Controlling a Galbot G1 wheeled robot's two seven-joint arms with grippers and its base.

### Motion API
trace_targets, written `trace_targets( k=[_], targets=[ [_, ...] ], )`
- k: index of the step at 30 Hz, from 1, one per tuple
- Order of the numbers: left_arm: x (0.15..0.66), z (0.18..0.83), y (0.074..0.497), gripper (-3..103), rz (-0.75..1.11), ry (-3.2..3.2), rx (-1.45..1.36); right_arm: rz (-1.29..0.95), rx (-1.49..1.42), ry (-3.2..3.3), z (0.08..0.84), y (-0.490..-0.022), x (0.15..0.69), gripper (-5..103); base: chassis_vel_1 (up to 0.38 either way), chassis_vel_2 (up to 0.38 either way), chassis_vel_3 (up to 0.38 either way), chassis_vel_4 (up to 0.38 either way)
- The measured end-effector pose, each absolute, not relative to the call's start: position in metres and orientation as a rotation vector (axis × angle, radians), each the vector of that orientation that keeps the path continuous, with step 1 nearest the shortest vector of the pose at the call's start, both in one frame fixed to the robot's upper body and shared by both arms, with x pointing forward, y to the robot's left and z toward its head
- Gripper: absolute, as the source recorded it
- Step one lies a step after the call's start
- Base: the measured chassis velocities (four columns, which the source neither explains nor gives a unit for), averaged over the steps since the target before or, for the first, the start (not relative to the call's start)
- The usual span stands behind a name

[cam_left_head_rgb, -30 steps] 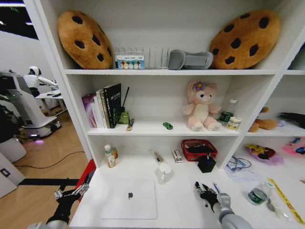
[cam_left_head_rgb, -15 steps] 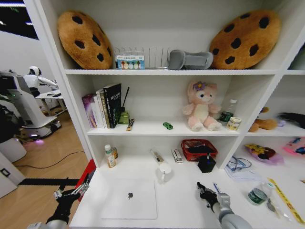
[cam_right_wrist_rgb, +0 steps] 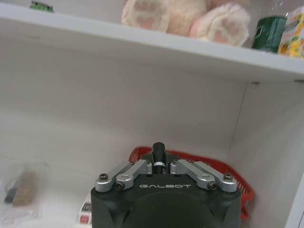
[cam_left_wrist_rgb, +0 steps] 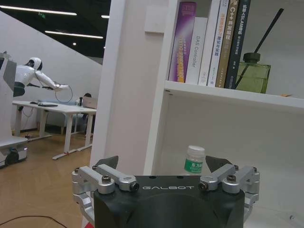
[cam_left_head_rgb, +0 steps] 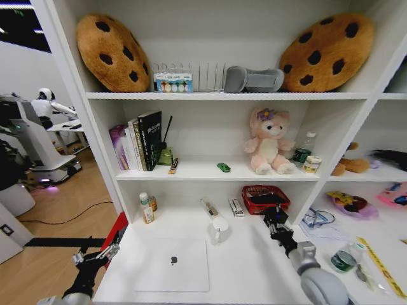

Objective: Organize the objects on the table.

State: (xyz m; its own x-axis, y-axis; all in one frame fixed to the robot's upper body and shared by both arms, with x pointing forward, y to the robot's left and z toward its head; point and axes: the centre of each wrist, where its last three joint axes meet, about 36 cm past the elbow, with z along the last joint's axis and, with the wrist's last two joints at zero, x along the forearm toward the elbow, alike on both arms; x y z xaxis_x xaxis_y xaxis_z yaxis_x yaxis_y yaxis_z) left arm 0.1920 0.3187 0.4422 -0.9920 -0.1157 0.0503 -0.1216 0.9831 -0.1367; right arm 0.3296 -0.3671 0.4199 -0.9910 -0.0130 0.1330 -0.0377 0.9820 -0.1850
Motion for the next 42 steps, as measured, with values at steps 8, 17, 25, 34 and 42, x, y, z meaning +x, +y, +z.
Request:
trace_targets(
  k=[8,17,25,34,42],
  targets=[
    [0.191,0.445,0.316,100,0.212,-3.09,0.182,0.308,-0.024,-3.098,0.437,-0.39,0.366,12,0.0,0.0,0.0,0.0],
    [0.189,0.446,0.314,100,0.209,-3.088,0.192,0.315,-0.065,-3.11,0.428,-0.411,0.408,12,0.0,0.0,0.0,0.0],
    [0.189,0.447,0.313,100,0.205,-3.083,0.211,0.337,-0.075,-3.093,0.402,-0.426,0.44,12,0.0,0.0,0.0,0.0],
    [0.189,0.448,0.311,100,0.205,-3.078,0.226,0.337,-0.093,-3.065,0.369,-0.439,0.443,12,0.0,0.0,0.0,0.0],
    [0.192,0.453,0.307,100,0.218,-3.082,0.235,0.316,-0.092,-3.083,0.364,-0.429,0.462,12,0.0,0.0,0.0,0.0]
  ],
)
